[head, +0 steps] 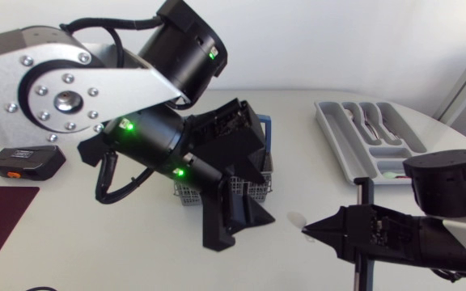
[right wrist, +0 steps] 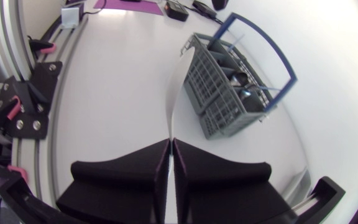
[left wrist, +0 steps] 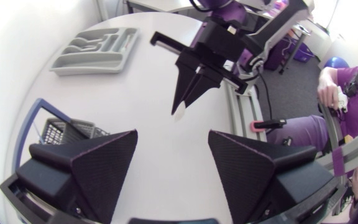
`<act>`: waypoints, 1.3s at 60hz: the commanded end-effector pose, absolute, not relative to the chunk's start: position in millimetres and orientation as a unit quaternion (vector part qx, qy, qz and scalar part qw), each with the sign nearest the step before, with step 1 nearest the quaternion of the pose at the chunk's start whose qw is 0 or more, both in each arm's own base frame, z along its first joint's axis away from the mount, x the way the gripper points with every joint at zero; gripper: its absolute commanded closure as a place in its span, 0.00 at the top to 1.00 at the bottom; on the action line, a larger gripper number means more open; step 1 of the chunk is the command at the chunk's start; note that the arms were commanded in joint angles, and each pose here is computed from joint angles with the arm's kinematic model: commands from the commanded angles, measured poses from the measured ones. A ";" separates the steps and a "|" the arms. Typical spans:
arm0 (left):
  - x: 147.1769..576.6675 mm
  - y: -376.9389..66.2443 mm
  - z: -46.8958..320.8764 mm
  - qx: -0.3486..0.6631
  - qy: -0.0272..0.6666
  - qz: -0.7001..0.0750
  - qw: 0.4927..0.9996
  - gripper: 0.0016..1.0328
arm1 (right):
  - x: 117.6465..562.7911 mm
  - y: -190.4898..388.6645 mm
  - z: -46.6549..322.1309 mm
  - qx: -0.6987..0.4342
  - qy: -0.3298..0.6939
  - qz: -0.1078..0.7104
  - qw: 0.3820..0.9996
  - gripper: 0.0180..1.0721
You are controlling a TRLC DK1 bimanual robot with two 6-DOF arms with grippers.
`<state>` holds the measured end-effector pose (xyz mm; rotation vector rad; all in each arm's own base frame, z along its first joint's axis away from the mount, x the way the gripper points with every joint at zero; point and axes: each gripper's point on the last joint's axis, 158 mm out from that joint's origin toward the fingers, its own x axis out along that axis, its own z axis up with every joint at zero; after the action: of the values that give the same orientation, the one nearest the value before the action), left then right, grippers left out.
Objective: Unload the cutlery basket into the drawer organizer.
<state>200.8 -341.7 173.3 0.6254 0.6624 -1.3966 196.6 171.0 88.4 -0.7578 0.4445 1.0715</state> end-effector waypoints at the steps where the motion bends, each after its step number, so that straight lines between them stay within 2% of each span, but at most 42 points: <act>1: 226.4 -343.2 173.5 0.271 0.303 -0.582 0.704 0.85 | 206.9 139.7 66.4 -0.372 0.228 0.472 0.766 0.05; 15: 269.1 -336.8 163.6 0.289 0.309 -0.499 0.757 0.85 | 258.2 54.1 59.1 -0.381 0.245 0.392 0.801 0.05; 46: 309.8 -336.2 138.0 0.291 0.351 -0.417 0.787 0.85 | 343.0 -103.8 60.2 -0.413 0.251 0.254 0.838 0.05; 67: 317.0 -330.4 134.4 0.291 0.358 -0.399 0.792 0.85 | 396.5 -182.3 36.7 -0.468 0.249 0.177 0.829 0.05; 78: 320.3 -327.5 131.7 0.289 0.363 -0.393 0.794 0.85 | 406.7 -185.2 17.6 -0.526 0.252 0.164 0.795 0.05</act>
<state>312.6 -326.8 135.8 0.6363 0.7627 -0.8680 404.3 -192.5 29.6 -1.0617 0.5430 0.3244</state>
